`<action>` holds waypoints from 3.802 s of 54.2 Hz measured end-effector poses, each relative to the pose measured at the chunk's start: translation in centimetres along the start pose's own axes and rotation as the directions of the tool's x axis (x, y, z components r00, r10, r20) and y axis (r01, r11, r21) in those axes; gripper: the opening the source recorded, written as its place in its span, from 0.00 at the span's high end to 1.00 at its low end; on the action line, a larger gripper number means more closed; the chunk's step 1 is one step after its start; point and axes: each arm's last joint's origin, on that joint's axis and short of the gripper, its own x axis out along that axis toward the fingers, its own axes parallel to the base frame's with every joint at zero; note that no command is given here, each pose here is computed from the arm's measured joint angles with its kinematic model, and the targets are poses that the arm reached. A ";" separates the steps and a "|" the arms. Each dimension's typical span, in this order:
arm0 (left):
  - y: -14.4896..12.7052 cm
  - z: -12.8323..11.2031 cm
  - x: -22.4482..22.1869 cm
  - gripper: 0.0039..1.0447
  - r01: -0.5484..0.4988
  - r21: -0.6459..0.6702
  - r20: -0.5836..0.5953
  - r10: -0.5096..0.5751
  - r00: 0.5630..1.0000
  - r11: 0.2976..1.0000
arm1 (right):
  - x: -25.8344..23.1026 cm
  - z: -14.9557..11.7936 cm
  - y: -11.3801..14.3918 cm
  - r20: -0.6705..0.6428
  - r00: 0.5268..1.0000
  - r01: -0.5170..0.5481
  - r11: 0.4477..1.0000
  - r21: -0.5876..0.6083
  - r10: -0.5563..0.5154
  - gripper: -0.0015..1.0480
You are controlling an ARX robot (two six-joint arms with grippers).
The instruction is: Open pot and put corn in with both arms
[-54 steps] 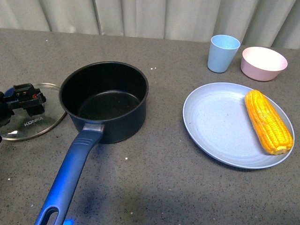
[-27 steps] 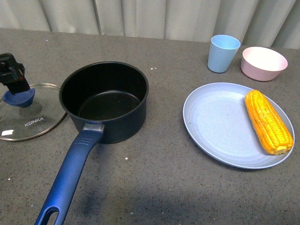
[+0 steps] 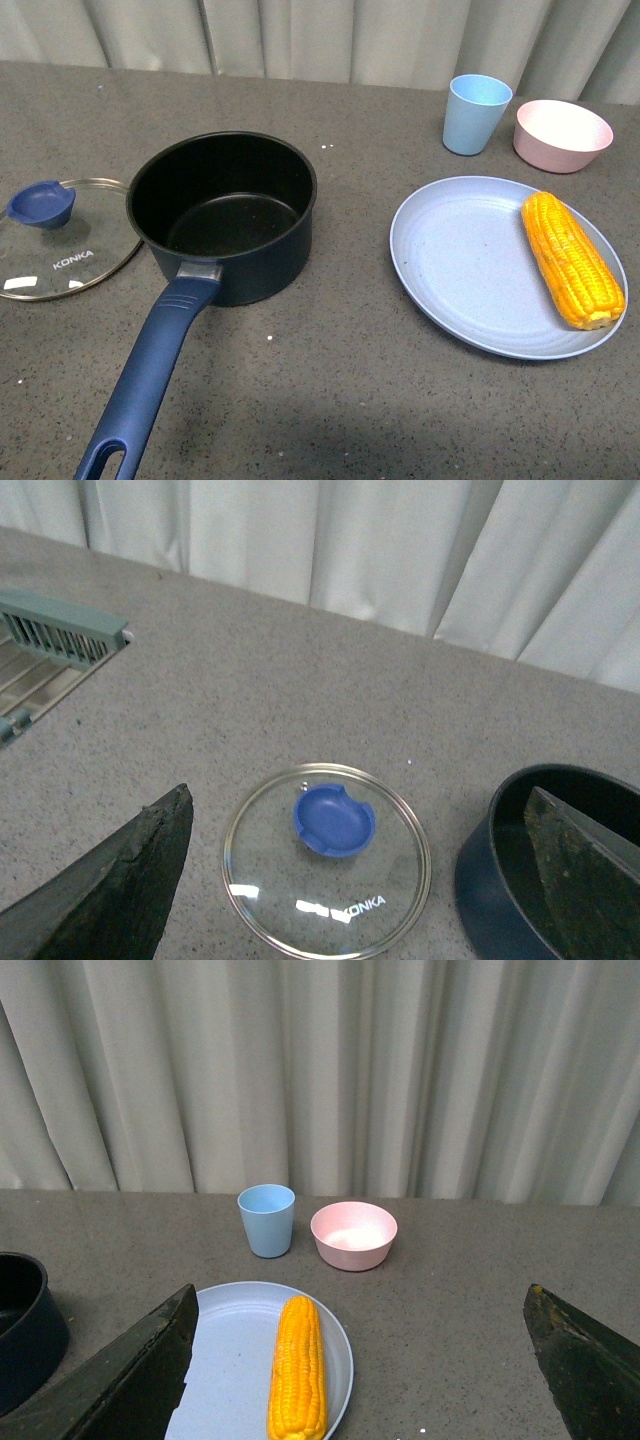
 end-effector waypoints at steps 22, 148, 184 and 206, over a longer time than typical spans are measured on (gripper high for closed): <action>-0.5 0.9 -3.9 0.71 0.185 0.096 0.140 -0.197 0.970 0.978 | 0.0 0.0 0.0 0.000 1.000 0.000 1.000 0.000 0.000 0.09; 0.7 0.7 -10.5 0.45 0.184 0.101 0.168 -0.200 0.965 0.978 | 6.5 0.6 -0.7 -0.308 0.951 -0.008 0.995 -0.099 -0.023 0.09; 0.7 0.7 -10.5 0.06 0.184 0.104 0.168 -0.200 0.965 0.977 | 20.8 -8.8 3.5 -0.806 0.590 -0.076 0.997 0.008 0.052 0.09; 0.7 0.7 -10.5 0.06 0.184 0.104 0.168 -0.200 0.965 0.977 | 21.6 -10.2 4.6 -0.856 0.515 -0.052 0.998 0.026 0.050 0.37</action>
